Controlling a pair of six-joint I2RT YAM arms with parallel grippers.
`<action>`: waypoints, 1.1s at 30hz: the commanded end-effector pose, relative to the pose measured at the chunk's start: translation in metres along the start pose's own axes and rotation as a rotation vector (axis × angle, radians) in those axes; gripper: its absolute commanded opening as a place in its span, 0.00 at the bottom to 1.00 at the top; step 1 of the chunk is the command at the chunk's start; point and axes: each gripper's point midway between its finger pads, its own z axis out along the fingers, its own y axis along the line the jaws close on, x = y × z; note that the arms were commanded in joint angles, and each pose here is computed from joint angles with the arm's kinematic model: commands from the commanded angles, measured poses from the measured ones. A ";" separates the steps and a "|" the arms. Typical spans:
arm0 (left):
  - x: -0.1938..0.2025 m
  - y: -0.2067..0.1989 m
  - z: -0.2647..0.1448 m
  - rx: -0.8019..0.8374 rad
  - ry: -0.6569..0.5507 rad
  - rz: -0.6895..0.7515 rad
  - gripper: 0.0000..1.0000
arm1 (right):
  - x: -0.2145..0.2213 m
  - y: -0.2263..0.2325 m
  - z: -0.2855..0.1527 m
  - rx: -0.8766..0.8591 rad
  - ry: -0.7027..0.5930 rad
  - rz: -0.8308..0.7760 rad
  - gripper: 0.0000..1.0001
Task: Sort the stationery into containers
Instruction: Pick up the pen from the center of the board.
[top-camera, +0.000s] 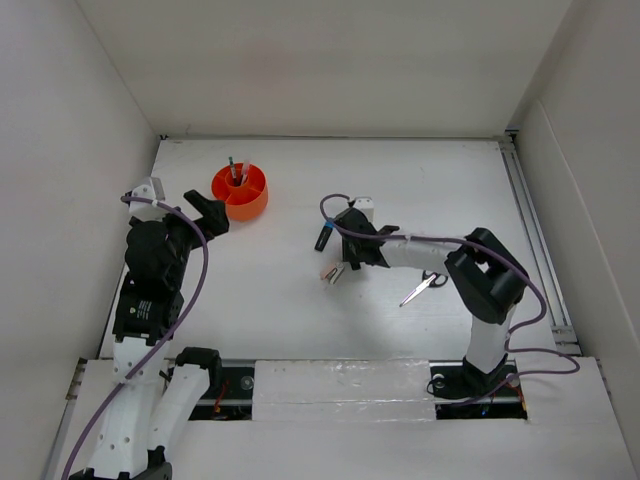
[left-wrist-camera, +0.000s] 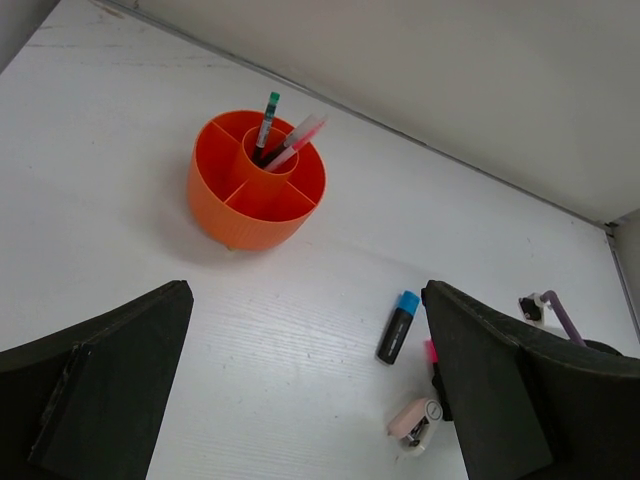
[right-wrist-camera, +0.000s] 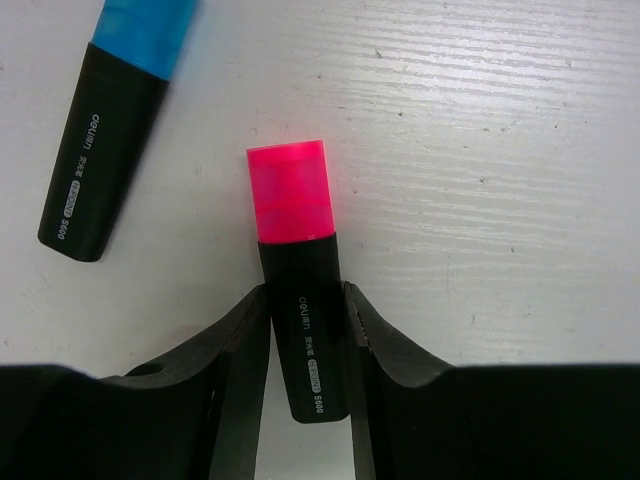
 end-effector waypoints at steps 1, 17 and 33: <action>-0.013 -0.011 -0.002 0.047 -0.045 -0.022 1.00 | 0.105 -0.039 0.005 0.136 0.313 -0.083 0.02; 0.074 -0.110 0.002 0.681 0.431 -0.115 1.00 | -0.041 0.052 -0.125 -0.283 -0.189 -0.014 0.00; 0.102 -0.119 -0.009 0.832 0.564 -0.131 1.00 | -0.099 0.139 -0.234 -0.758 -0.450 -0.089 0.00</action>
